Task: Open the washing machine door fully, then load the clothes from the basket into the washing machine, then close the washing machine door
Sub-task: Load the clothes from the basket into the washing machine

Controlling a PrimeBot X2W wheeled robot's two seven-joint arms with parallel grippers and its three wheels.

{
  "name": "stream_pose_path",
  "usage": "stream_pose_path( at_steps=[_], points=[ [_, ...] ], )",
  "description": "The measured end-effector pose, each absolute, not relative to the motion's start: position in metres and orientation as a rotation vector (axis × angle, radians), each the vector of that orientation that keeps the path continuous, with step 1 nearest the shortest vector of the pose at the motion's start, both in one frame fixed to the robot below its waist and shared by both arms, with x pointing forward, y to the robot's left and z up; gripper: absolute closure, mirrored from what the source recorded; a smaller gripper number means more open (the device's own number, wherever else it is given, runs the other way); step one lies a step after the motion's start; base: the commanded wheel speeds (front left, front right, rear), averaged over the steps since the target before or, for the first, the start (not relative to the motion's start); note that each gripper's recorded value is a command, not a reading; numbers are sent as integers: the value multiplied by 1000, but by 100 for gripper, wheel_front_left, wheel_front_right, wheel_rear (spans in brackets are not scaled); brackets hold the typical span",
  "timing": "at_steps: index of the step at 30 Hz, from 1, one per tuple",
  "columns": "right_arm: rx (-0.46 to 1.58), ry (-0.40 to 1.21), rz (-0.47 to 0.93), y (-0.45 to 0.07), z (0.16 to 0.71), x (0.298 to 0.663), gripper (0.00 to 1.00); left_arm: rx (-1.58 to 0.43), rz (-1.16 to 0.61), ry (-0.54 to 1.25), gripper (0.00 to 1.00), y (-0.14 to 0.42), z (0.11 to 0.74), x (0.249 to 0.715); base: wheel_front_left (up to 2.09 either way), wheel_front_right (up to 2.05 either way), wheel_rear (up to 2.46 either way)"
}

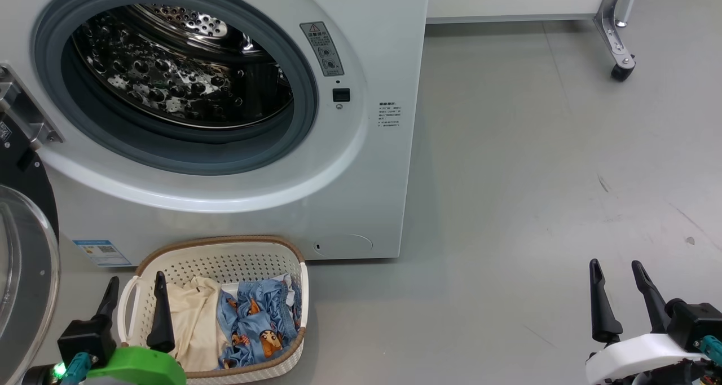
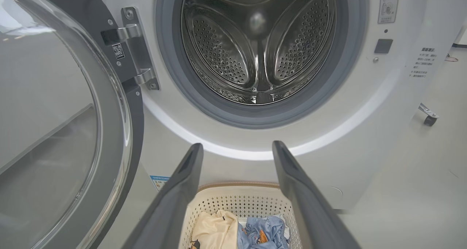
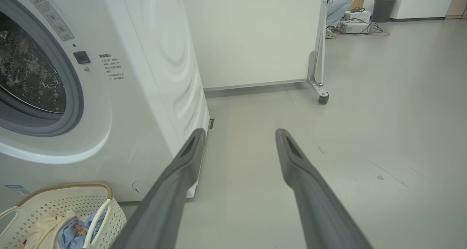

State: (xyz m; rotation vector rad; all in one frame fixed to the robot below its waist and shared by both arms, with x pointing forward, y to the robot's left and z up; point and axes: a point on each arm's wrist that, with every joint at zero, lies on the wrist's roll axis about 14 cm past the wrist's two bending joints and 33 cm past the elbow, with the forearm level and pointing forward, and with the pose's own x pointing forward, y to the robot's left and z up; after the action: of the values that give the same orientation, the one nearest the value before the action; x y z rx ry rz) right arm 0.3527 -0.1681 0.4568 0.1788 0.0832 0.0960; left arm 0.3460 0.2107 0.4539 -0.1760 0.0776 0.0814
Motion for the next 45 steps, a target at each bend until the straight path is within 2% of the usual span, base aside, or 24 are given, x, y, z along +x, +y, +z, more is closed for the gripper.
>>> stream_pose_path(
  at_steps=[21, 35, 45],
  points=[
    [184, 112, 88, -169, 446, 364, 0, -189, 78, 158, 0, 206, 429, 352, 0, 0, 0],
    [205, 173, 126, -153, 421, 392, 0, -201, 45, 187, 0, 195, 413, 395, 0, 0, 0],
    [209, 253, 120, -152, 387, 407, 0, -206, 34, 259, 0, 190, 378, 424, 0, 0, 0]
  ],
)
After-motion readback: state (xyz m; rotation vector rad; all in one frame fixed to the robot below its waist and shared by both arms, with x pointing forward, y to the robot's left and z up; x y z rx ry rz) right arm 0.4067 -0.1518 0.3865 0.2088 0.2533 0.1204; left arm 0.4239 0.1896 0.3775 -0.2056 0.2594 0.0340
